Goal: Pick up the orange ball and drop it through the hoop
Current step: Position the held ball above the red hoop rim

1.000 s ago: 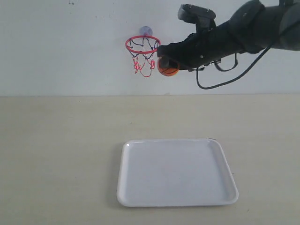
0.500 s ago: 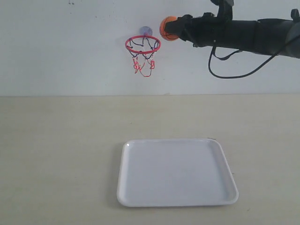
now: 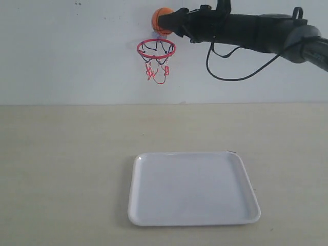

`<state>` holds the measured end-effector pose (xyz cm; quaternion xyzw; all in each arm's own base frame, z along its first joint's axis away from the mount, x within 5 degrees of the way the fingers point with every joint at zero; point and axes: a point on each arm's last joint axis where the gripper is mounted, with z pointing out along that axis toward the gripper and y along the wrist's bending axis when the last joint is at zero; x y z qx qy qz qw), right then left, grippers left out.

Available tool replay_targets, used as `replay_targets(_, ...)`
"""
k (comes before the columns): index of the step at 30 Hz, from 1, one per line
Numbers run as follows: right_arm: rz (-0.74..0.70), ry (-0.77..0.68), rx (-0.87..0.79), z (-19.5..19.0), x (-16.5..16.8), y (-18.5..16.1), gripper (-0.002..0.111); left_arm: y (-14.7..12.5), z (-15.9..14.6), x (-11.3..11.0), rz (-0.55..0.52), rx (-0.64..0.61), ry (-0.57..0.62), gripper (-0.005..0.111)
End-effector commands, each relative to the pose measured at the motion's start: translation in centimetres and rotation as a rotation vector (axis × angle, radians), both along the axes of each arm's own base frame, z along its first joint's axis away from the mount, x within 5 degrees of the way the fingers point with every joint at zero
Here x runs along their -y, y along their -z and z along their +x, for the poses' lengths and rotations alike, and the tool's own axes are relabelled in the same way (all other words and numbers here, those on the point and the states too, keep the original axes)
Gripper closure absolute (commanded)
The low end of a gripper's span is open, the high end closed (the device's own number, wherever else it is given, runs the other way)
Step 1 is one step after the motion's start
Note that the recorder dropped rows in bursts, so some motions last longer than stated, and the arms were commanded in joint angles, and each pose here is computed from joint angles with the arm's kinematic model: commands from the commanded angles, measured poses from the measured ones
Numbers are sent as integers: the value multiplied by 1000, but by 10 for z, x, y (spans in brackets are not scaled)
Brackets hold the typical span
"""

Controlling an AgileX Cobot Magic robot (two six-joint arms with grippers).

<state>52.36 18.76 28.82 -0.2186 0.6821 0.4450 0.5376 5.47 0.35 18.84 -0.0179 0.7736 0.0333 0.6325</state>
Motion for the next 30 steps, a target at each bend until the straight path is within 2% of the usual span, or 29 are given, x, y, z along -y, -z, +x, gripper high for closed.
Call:
replay_targets(1, -30, 42, -8, 4, -13, 1, 109, 1, 0, 0, -5, -1, -3, 103)
replay_targets(17, -12, 103, -79, 9, -14, 8, 106, 1, 0, 0, -5, -1, -3, 103)
replay_targets(20, -9, 111, -83, 10, -14, 8, 95, 1, 0, 0, -5, -1, -3, 103)
replay_targets(23, 18, 138, -116, 11, -12, 8, 65, 1, 0, 0, -5, -1, -3, 103)
replay_targets(24, 29, 149, -129, 12, -12, 8, 61, 1, 0, 0, -5, -1, -3, 103)
replay_targets(30, 62, 152, -172, 12, -12, 8, 58, 1, 0, 0, -5, -1, -3, 103)
